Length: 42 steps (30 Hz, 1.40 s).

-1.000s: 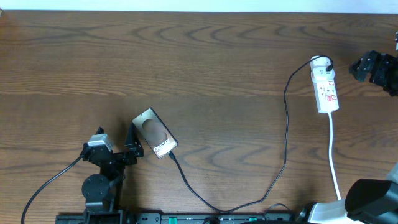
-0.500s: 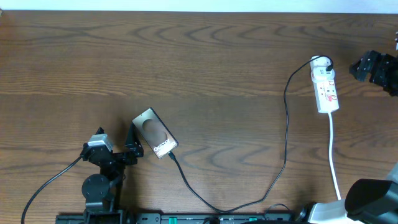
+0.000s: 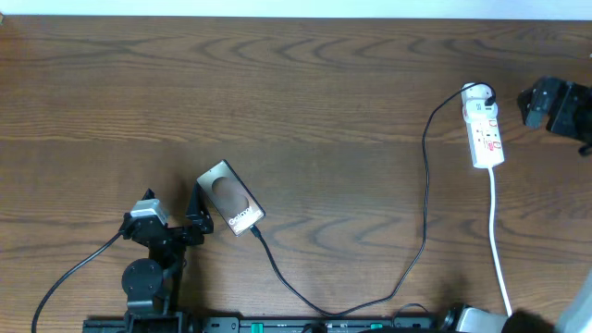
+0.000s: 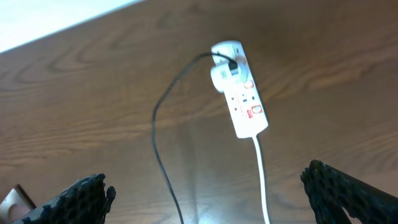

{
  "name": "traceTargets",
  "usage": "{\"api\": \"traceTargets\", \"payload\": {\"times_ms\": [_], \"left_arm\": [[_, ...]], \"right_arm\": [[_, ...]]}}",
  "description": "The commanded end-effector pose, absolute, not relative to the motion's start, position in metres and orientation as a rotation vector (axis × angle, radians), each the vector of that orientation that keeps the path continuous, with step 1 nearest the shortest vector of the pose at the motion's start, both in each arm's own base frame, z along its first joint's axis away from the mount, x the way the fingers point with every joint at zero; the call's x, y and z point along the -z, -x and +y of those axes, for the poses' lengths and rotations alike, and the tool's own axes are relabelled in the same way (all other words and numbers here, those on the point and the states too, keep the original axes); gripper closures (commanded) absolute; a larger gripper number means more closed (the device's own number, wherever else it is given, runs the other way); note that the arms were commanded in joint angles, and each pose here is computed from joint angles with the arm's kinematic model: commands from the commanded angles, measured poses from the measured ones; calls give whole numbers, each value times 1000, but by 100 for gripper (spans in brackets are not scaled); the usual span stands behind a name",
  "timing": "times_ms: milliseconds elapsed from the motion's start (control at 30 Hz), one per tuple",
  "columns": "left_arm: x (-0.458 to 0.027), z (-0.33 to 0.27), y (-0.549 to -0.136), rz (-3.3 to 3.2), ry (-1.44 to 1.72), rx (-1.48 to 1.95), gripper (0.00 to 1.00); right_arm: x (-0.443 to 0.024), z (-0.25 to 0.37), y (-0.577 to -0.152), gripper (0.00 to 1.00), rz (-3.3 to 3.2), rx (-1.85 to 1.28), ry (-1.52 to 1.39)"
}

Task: Plug charger to phone and switch on socket

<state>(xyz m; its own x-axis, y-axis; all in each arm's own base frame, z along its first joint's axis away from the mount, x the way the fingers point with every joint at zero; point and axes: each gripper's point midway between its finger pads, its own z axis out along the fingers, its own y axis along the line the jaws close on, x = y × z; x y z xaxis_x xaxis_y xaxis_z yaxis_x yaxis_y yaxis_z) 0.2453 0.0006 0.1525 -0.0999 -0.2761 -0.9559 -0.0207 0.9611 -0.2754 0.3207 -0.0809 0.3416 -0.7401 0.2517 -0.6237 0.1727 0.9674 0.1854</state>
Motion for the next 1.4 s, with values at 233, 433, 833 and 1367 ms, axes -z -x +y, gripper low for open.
{"api": "traceTargets", "payload": {"times_ms": [233,433,833,1367], "left_arm": [[-137,2,-244,1709,246,214,9],[-138,2,-244,1709,246,214,9],[-137,2,-244,1709,246,214,9],[-138,2,-244,1709,246,214,9]], "right_arm": [[-397,26,-311,1,1985,-213,161],[-371,64,-300,1,1699,-268,308],[-230,63,-260,1,1600,-246,311],[-161,42,-242,1,1614,-151,221]]}}
